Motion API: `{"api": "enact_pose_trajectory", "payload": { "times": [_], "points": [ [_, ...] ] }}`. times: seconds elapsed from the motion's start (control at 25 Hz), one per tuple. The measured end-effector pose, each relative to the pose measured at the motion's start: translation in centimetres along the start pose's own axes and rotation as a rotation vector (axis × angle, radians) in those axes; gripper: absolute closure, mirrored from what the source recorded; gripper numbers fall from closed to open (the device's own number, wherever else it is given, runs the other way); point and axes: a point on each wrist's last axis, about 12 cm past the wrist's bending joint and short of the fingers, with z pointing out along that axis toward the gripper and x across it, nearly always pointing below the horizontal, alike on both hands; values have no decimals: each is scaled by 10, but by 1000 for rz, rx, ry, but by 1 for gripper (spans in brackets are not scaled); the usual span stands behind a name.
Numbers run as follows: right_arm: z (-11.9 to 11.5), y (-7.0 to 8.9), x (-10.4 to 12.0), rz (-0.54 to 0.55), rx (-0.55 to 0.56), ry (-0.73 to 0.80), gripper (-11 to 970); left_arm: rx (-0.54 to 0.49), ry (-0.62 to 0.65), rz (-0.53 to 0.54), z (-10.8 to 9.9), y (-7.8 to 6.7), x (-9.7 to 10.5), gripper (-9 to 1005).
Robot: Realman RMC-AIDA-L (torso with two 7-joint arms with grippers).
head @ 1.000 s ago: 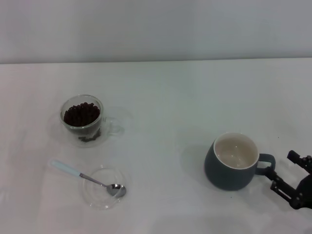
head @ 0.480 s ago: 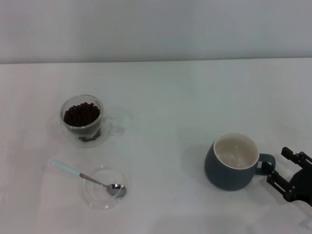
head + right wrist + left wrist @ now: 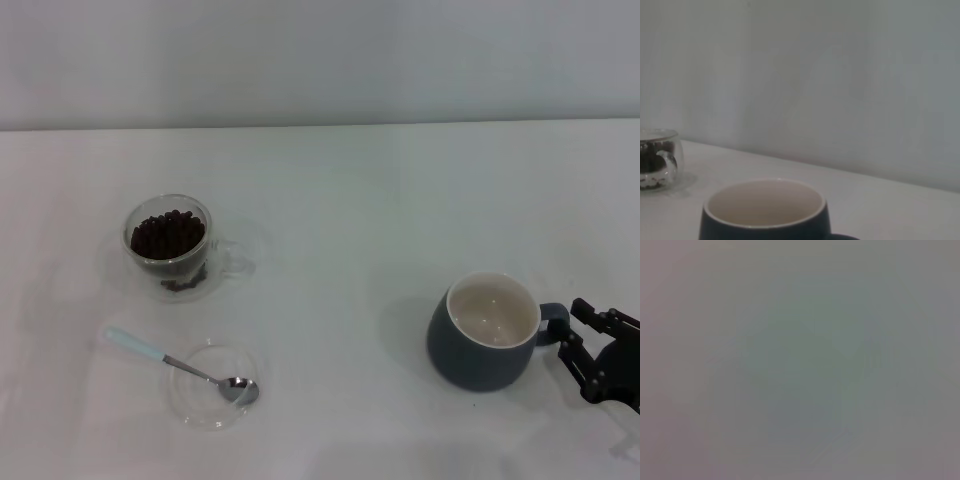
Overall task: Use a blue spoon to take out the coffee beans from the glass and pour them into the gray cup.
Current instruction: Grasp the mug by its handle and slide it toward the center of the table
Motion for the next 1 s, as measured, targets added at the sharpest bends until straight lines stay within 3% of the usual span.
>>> {"api": "enact_pose_trajectory", "payload": {
  "times": [0.32,0.52,1.0],
  "points": [
    [9,4,-4,-8,-26,-19,658,2,7,8,4,1,1,111],
    [17,8,-5,-12,-46,-11,691,3,4,8,5,1,0,112],
    [50,35,-15,-10,-160,-8,641,-9,19,14,-3,5,2,111]
  ]
}}
